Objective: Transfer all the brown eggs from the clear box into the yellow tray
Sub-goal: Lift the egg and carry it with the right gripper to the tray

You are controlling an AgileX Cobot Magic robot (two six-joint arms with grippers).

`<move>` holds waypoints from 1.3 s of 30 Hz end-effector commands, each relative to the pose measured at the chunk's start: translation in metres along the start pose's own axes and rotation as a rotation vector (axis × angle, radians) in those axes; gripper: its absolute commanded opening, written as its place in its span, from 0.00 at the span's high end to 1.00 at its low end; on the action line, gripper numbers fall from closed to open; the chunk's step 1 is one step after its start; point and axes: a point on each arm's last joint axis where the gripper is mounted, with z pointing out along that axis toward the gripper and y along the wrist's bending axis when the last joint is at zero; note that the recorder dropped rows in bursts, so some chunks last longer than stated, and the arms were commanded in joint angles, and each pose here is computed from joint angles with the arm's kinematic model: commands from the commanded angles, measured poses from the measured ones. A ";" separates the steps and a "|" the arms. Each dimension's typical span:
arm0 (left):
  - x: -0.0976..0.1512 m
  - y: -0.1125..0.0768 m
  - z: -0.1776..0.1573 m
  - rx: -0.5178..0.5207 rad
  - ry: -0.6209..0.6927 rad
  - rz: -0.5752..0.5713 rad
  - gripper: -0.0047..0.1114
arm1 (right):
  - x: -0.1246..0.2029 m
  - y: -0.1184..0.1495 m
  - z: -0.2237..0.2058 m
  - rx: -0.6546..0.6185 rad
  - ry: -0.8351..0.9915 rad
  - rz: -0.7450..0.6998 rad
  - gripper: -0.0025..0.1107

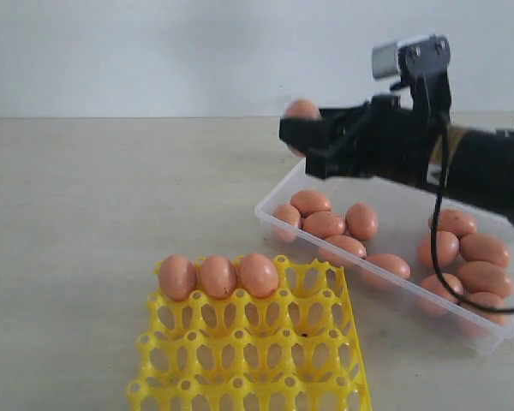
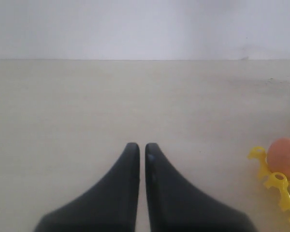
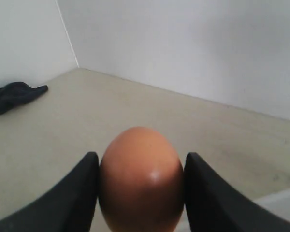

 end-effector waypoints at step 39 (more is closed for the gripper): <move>-0.002 0.000 0.000 0.005 -0.017 -0.013 0.92 | 0.112 0.025 -0.017 0.004 0.294 0.014 0.98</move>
